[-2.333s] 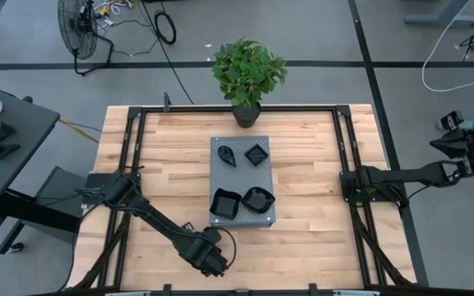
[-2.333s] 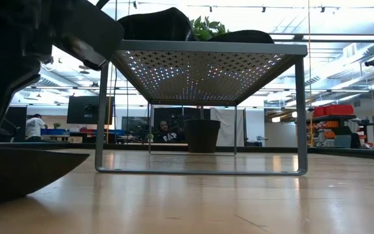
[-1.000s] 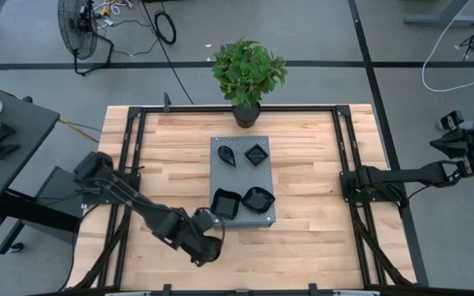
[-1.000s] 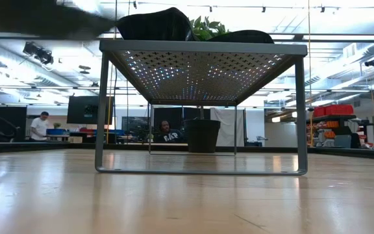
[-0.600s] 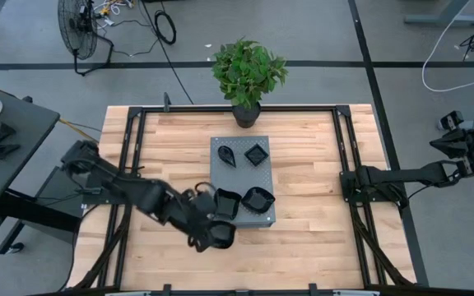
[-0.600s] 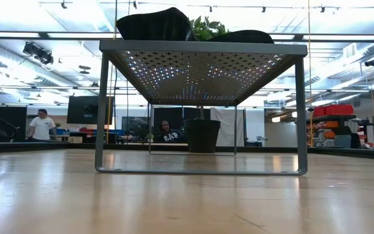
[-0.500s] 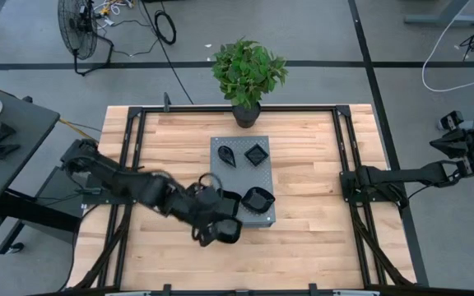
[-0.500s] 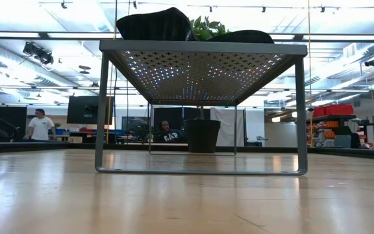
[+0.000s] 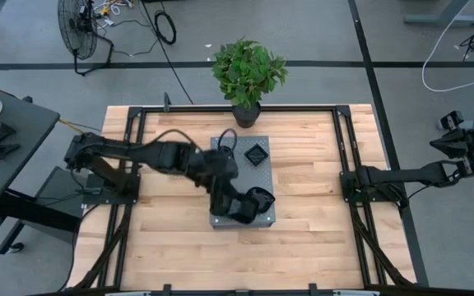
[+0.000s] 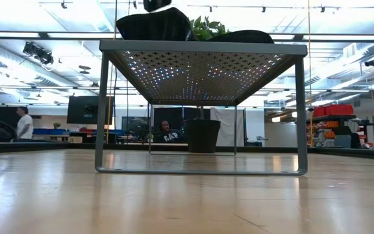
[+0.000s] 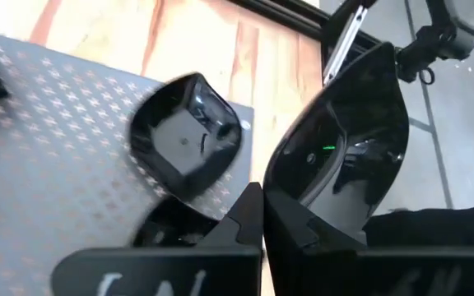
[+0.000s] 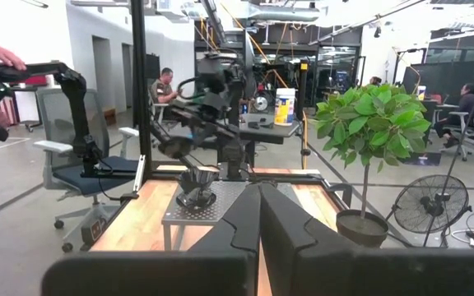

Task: Pick & Place Mini shaped plates
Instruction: Stack the black bowl on top of the black bowl on the shelf

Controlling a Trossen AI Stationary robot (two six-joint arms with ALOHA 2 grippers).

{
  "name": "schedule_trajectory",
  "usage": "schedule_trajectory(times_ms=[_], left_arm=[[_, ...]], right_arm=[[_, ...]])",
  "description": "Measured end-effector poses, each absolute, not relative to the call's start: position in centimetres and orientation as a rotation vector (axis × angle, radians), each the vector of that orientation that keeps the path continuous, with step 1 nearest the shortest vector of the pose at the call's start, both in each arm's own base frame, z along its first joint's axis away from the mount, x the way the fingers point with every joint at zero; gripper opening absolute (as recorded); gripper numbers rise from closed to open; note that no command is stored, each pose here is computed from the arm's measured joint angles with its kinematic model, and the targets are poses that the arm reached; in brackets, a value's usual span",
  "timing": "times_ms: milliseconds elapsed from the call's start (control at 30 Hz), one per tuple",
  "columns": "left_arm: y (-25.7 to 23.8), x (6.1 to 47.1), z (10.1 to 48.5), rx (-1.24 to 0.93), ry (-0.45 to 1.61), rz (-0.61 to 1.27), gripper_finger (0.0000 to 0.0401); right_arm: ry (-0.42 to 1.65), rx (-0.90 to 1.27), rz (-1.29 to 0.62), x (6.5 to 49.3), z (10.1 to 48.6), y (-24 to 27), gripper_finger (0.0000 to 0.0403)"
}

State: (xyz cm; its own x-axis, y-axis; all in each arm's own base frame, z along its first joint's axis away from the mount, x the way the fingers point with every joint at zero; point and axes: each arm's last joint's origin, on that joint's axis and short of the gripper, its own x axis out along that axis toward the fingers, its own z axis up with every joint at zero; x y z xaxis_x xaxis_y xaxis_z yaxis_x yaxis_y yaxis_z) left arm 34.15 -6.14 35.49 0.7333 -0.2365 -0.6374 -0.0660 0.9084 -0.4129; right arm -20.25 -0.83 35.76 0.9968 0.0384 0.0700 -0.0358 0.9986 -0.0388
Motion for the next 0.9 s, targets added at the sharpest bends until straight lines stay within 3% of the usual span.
schedule_trajectory(times_ms=[500, 900], left_arm=[[1.5, 35.2, 36.0, -0.479, 0.646, -0.107, 0.0004], [2.2, 36.7, 35.5, -0.47, 0.597, -0.338, 0.0003]], right_arm=[[-0.072, -0.038, 0.038, -20.3, 35.8, -0.8, 0.0016], [-0.071, -0.038, 0.038, -20.3, 35.8, -0.8, 0.0016]])
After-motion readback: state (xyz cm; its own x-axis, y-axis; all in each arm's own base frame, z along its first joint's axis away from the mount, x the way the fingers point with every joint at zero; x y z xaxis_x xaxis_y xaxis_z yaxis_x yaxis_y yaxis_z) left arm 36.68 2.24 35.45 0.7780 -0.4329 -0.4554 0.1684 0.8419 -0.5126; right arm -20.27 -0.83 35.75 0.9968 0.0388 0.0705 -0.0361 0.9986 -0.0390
